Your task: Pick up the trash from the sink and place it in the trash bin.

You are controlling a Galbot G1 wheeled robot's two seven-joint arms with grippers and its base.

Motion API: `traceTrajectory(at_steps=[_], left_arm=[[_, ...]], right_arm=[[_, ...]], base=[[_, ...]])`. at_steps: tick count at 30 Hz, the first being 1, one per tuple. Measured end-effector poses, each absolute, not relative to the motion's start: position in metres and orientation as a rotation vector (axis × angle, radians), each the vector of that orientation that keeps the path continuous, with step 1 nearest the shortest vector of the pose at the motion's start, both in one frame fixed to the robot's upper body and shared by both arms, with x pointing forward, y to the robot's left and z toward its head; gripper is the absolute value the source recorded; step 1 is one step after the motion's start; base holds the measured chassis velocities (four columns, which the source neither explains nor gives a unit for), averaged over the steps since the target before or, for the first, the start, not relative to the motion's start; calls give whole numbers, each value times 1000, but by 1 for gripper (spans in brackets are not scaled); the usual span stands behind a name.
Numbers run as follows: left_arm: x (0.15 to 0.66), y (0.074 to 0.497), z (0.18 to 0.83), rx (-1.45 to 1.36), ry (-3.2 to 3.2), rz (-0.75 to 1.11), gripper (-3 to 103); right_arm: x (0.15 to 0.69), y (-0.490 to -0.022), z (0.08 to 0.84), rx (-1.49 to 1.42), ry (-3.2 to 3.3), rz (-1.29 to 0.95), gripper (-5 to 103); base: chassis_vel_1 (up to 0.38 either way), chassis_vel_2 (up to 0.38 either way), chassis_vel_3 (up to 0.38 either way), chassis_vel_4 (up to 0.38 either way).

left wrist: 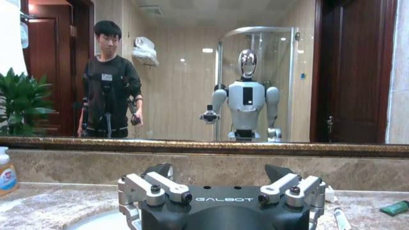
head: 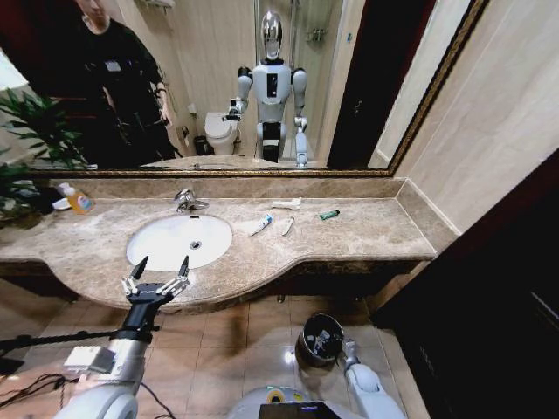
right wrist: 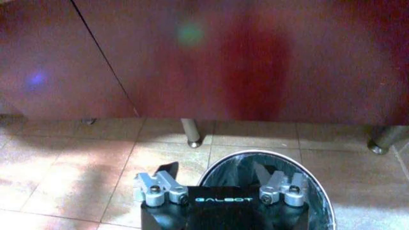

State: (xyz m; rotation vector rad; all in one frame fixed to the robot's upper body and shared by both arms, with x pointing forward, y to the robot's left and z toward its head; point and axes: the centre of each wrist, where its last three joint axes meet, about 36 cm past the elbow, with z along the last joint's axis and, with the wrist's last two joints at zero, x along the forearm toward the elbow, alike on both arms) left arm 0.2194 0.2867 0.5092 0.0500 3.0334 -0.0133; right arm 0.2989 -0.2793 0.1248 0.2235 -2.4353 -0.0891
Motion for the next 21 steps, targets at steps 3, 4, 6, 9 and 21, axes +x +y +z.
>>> traceTrajectory(at_steps=[3, 4, 6, 9, 21], left_arm=[[219, 287, 509, 50, 3033, -13, 100], [219, 287, 509, 50, 3033, -13, 100], [219, 287, 509, 50, 3033, -13, 100], [219, 287, 509, 50, 3033, -13, 100], [219, 287, 509, 50, 3033, -13, 100]], right_arm=[[295, -281, 128, 223, -2441, -92, 89], [292, -283, 132, 223, -2447, -91, 94], [289, -285, 134, 223, -2451, -91, 94], [283, -291, 146, 222, -2473, -101, 100], [286, -299, 164, 235, -2494, -99, 100]], base=[[0, 0, 0, 0], [0, 0, 0, 0], [0, 0, 0, 0], [0, 0, 0, 0], [0, 0, 0, 0]])
